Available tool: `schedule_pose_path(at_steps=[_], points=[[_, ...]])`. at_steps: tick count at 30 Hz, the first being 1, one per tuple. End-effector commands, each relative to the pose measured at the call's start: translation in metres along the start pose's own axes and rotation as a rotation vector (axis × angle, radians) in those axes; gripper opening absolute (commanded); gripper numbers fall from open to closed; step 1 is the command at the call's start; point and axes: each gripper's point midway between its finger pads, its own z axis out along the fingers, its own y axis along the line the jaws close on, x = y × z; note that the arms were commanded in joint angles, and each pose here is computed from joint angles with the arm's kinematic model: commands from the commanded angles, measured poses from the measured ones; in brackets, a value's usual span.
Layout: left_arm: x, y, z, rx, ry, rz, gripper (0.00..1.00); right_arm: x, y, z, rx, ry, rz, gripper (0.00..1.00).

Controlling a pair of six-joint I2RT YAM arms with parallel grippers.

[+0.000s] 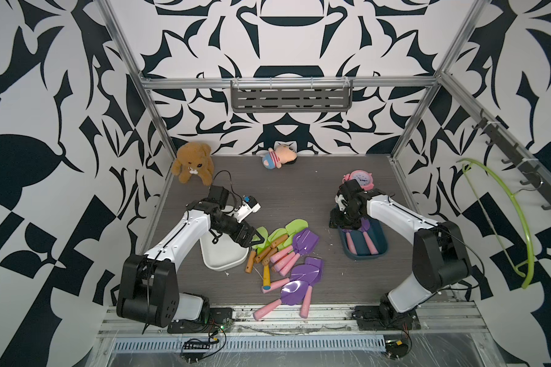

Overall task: Sort the small shovels by color and place them into the storage box
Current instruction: Move the storage box to the center of the board.

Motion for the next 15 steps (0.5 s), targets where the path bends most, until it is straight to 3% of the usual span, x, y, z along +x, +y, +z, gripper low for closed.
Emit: schedule_pose_path(at_steps=[1, 15], points=[[-0.002, -0.005, -0.003, 0.019, -0.021, 0.001, 0.99, -0.006, 0.01, 0.0, 0.011, -0.026, -0.046, 0.56], [-0.002, -0.005, -0.002, 0.027, -0.022, -0.003, 0.99, -0.003, 0.037, -0.002, 0.034, -0.039, -0.083, 0.55]])
